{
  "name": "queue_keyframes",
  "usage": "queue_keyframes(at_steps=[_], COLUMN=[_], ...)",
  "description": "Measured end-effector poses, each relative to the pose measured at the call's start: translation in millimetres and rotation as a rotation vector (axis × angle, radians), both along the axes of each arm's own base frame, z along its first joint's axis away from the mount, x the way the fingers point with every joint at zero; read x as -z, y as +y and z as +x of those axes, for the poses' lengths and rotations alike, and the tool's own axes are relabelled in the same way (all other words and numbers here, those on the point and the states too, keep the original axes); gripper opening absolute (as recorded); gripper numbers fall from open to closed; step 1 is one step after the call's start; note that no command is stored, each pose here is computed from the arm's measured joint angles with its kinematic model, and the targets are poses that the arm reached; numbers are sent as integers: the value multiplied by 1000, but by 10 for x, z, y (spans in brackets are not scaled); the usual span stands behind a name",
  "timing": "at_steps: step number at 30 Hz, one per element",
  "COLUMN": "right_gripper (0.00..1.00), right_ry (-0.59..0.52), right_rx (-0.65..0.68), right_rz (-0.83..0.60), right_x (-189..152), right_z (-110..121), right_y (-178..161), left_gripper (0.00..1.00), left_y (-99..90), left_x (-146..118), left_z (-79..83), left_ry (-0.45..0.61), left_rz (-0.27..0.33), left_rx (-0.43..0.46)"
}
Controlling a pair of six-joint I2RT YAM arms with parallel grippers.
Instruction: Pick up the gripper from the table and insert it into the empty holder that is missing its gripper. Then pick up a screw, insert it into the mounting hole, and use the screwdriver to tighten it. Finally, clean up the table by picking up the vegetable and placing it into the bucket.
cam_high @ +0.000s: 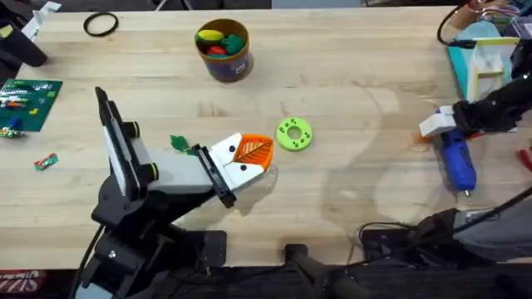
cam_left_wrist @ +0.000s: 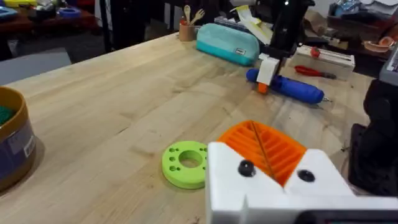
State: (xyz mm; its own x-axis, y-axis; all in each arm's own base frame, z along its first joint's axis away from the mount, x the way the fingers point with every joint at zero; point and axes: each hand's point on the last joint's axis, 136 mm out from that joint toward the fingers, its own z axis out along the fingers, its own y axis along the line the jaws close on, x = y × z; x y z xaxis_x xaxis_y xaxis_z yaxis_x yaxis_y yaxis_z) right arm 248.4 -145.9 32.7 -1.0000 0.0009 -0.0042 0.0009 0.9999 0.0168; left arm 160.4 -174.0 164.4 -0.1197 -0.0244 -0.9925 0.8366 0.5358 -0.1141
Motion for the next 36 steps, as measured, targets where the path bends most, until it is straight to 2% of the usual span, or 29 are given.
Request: queue_keyframes(at_steps=[11,13,16,19,22,23,36], right_gripper=[985,831,484,234,55,27,25], right_ry=[-21,-24,-28,-31,-33,-33,-21], right_rx=[24,23,28,23,14,18,18], right_rz=[22,18,9,1,5,6,36], right_x=[-10,-10,-5,-3,5,5,-7], right_z=[26,34,40,49,50,51,21], right_y=[20,6,-18,-33,-21,-18,42], left_gripper=[11,11,11,11,11,11,11], left_y=[0,0,0,0,0,0,0], left_x=[-1,0,-1,-1,0,-1,-1], left_z=[0,0,0,0,0,0,0], left_ry=[-1,0,0,-1,0,-1,0], left_rz=[0,0,0,0,0,0,0], left_rx=[0,0,0,0,0,0,0])
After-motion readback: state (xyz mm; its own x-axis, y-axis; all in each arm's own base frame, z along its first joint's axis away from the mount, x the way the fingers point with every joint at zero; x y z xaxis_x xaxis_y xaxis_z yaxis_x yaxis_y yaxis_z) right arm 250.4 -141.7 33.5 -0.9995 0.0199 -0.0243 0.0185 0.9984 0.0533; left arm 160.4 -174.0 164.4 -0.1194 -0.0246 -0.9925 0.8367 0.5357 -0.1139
